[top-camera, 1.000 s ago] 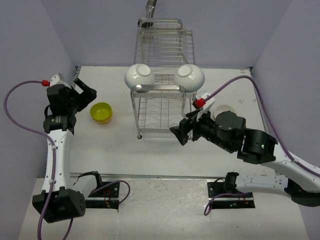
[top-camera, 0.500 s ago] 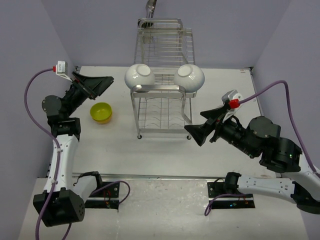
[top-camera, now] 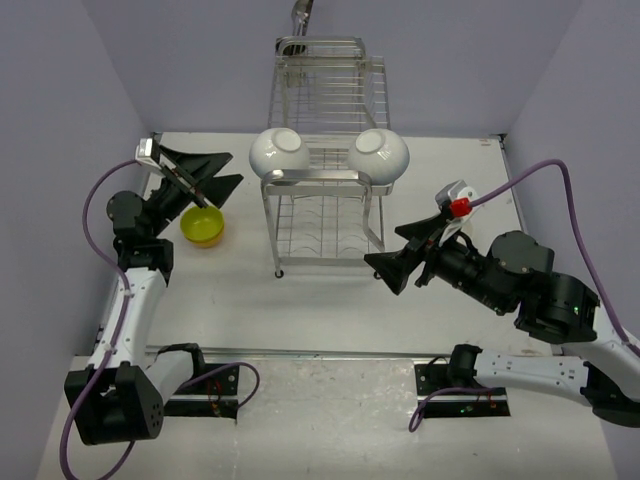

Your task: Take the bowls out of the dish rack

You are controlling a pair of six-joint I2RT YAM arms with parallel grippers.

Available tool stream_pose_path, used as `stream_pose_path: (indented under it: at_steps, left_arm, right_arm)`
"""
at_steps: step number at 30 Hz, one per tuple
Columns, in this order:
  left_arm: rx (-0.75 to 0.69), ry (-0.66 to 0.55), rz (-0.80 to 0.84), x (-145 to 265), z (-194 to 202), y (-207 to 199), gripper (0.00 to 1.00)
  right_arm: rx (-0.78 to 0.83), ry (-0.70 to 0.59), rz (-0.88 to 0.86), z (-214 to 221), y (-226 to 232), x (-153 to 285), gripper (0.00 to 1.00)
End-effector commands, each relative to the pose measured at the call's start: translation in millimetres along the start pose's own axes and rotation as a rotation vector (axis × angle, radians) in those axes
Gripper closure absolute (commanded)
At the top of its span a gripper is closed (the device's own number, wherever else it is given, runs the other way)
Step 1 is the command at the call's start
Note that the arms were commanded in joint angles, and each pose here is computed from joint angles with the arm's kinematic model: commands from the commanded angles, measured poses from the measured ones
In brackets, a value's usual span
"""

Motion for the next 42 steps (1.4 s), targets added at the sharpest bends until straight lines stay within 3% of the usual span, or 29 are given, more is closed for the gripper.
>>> stream_pose_path:
  at_steps: [1,7,21,42]
  left_arm:
    - [0.089,-0.011,0.04,-0.2,2.4,-8.3,0.0]
    - [0.168,0.048,0.111,-9.9,12.0,-10.6,0.0]
    - [0.169,0.017,0.184,-11.4,4.0,-19.3,0.03]
    - [0.209,0.009,0.283,-27.6,4.4,-26.7,0.14]
  right_arm:
    - [-0.015,-0.012,-0.018,-5.2,3.6,1.5,0.14]
    - [-0.017,-0.008,-0.028,-6.2,6.6,-0.5,0.15]
    - [-0.005,0.011,-0.033,-2.3,7.9,-3.1,0.15]
    - [0.012,0.035,-0.049,3.3,11.2,-8.4,0.15]
Point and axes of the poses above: each gripper's point midway between its finger pads, its own x axis back along the fingers, its own y axis along the line the jaws close on, z = x × y, the point moved 1 cm from there along x, back along the fingers, and after that the axes turned 3 degrees about -x, right-handed, at the moved point
